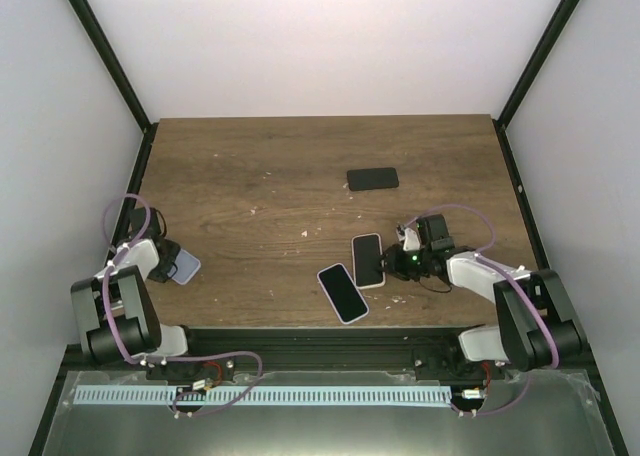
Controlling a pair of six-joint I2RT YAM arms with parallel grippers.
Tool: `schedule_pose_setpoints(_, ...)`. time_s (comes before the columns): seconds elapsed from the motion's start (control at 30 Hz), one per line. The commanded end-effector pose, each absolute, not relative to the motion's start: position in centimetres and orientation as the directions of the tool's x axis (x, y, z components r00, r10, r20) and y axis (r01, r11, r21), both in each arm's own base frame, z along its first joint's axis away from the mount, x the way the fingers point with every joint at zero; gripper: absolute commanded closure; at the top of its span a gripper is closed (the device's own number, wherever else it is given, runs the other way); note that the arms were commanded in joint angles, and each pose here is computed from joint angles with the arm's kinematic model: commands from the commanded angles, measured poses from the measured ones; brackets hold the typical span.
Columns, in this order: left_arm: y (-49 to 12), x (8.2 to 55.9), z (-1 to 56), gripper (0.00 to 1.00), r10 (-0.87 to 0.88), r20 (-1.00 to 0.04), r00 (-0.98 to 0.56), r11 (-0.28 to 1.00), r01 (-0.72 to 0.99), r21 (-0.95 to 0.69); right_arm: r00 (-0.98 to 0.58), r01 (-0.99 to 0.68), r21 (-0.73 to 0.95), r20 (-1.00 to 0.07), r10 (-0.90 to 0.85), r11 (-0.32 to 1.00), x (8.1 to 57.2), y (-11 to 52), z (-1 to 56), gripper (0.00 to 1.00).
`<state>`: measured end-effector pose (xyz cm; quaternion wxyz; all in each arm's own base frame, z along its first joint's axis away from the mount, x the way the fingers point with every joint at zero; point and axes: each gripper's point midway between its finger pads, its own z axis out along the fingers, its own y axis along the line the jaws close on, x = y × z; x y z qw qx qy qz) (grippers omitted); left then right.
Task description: Put the phone into the phone case
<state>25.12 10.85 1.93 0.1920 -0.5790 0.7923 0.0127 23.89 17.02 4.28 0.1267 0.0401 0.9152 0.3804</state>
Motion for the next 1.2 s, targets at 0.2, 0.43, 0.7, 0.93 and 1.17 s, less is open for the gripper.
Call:
schedule_pose_setpoints(0.2,9.1,25.1,0.1,0.74,-0.918,-0.242,-0.313,0.368,-0.899,-0.236,-0.915,0.031,0.634,-0.294,0.277,0.773,26.2,14.8,5.9,0.39)
schedule_pose_setpoints(0.43,8.3,26.0,0.4,1.0,-0.893,-0.238,-0.381,0.439,-0.853,-0.283,-0.847,0.019,0.645,-0.395,0.355,0.764,28.8,14.4,9.1,0.11)
schedule_pose_setpoints(0.7,5.5,28.3,2.5,1.0,-0.832,-0.253,-0.494,0.555,-0.727,-0.405,-0.696,0.101,0.575,-0.542,0.47,0.812,35.0,11.9,13.2,0.0)
schedule_pose_setpoints(0.93,1.9,29.4,4.7,1.0,-0.746,-0.297,-0.597,0.66,-0.598,-0.455,-0.678,0.047,0.519,-0.611,0.409,0.853,40.8,12.9,14.3,0.0)
schedule_pose_setpoints(1.17,-3.1,29.7,6.3,1.0,-0.582,-0.331,-0.743,0.779,-0.39,-0.491,-0.619,-0.418,0.284,-0.784,-0.042,0.863,46.3,17.7,15.5,0.06)
